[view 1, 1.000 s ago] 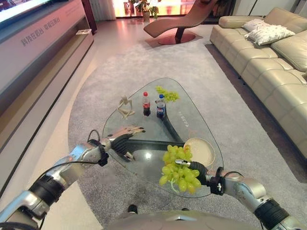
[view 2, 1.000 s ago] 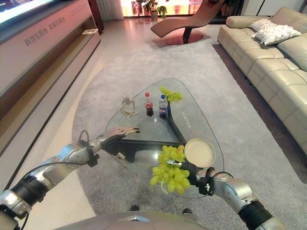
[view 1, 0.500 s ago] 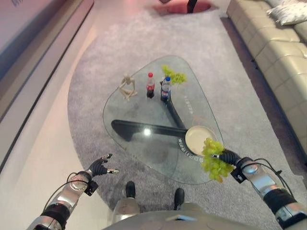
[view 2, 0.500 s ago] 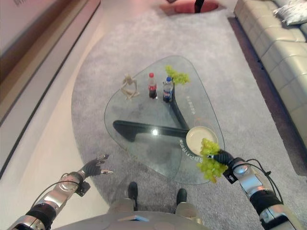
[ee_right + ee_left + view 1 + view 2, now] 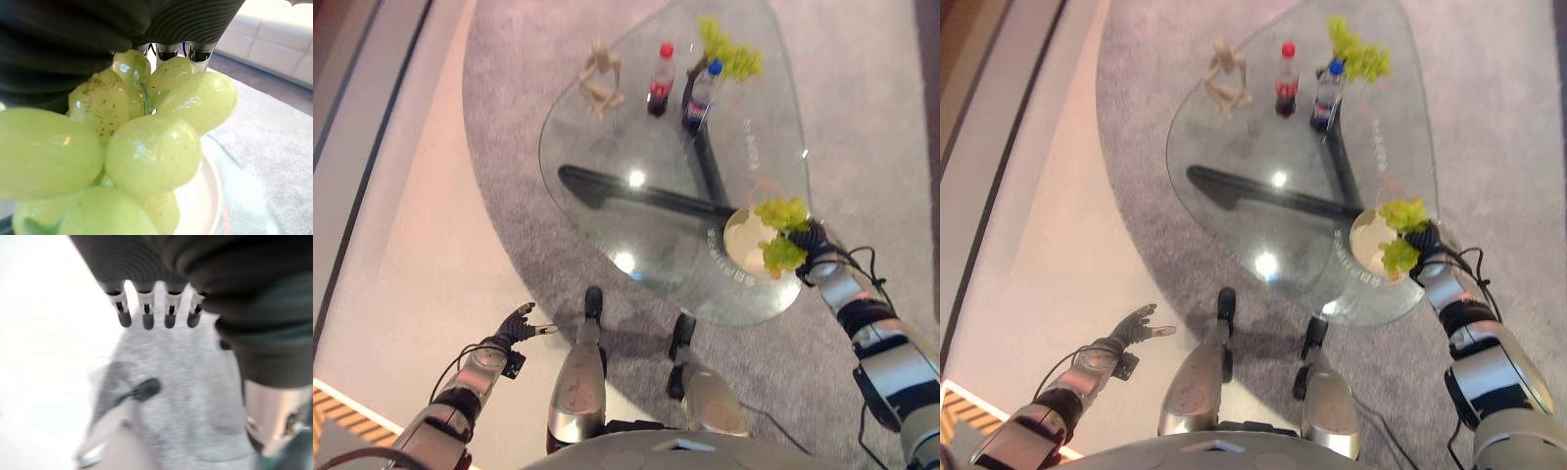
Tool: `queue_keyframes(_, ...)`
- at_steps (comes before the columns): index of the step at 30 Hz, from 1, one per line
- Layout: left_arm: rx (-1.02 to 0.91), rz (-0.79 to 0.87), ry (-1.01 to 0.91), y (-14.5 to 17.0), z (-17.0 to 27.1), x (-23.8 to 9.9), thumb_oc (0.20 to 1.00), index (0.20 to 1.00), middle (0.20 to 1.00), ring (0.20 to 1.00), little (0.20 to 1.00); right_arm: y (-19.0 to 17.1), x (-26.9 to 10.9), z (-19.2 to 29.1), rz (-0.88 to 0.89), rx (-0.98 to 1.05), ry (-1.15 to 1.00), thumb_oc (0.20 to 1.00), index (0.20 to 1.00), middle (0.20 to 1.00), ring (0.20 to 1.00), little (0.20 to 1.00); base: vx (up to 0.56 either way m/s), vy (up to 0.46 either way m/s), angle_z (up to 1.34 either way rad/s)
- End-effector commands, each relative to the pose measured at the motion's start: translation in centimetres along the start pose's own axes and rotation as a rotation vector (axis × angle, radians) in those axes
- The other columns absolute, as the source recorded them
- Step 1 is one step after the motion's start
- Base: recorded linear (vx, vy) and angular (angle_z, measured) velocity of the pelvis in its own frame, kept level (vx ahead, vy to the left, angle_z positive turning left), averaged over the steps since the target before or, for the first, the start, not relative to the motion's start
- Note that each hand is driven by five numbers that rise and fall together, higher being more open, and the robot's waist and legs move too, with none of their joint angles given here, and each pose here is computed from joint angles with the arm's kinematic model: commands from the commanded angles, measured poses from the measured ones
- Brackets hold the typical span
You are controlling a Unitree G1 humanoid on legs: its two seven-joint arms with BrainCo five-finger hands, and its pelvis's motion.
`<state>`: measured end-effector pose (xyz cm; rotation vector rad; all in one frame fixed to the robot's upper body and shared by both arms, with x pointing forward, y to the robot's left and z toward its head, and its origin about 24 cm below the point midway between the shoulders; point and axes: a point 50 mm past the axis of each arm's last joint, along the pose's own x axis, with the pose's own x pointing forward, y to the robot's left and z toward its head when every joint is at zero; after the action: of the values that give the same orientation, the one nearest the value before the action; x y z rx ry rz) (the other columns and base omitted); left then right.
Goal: Pick up fruits into the plate
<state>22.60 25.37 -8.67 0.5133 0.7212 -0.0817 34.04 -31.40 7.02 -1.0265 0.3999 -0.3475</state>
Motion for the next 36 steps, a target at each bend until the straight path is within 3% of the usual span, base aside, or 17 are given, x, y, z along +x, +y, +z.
queue_keyframes(1,0.009,-0.010,-0.054,-0.9,1.6,0.6,1.000,1.000,1.000,1.000,1.000,-5.9,1.1,2.4,-0.222,-0.019,-0.072,0.200,0.200,0.200,0.200,0.200,-0.04,0.013,-0.02)
queue_keyframes(12,0.018,-0.036,-0.258,-1.8,7.4,1.1,1.000,1.000,1.000,1.000,1.000,-8.8,1.8,3.9,-0.318,-0.070,-0.012,0.200,0.200,0.200,0.200,0.200,-0.05,0.027,-0.04)
queue_keyframes(19,0.014,-0.053,-0.273,-2.5,7.4,1.0,1.000,1.000,1.000,1.000,1.000,-9.7,2.0,3.4,-0.373,-0.156,0.069,0.200,0.200,0.200,0.200,0.200,-0.04,0.021,-0.01)
queue_keyframes(29,0.010,-0.060,-0.300,-2.9,8.4,1.1,1.000,1.000,1.000,1.000,1.000,-8.3,1.8,2.3,-0.377,-0.265,0.145,0.200,0.200,0.200,0.200,0.200,-0.02,0.011,-0.04)
queue_keyframes(30,0.009,-0.060,-0.305,-2.9,8.6,1.1,1.000,1.000,1.000,1.000,1.000,-8.0,1.8,2.0,-0.377,-0.268,0.158,0.435,0.435,0.435,0.435,0.435,-0.01,0.007,-0.07)
queue_keyframes(31,0.009,-0.060,-0.306,-2.9,8.6,1.1,1.000,1.000,1.000,1.000,1.000,-8.0,1.8,1.9,-0.377,-0.267,0.161,0.435,0.435,0.435,0.435,0.435,-0.01,-0.003,-0.05)
queue_keyframes(32,0.011,-0.060,-0.309,-2.9,8.8,1.2,1.000,1.000,1.000,1.000,1.000,-7.8,1.7,1.8,-0.380,-0.265,0.164,0.950,0.950,0.950,0.950,0.950,0.00,0.000,0.00)
queue_keyframes(33,0.012,-0.059,-0.311,-2.9,8.9,1.2,1.000,1.000,1.000,1.000,1.000,-7.8,1.7,1.8,-0.385,-0.264,0.163,1.000,1.000,1.000,1.000,1.000,0.00,0.000,0.00)
queue_keyframes(36,0.019,-0.059,-0.310,-2.9,9.1,1.2,1.000,1.000,1.000,1.000,1.000,-7.6,1.7,1.9,-0.390,-0.263,0.161,1.000,1.000,1.000,1.000,1.000,0.00,0.000,0.00)
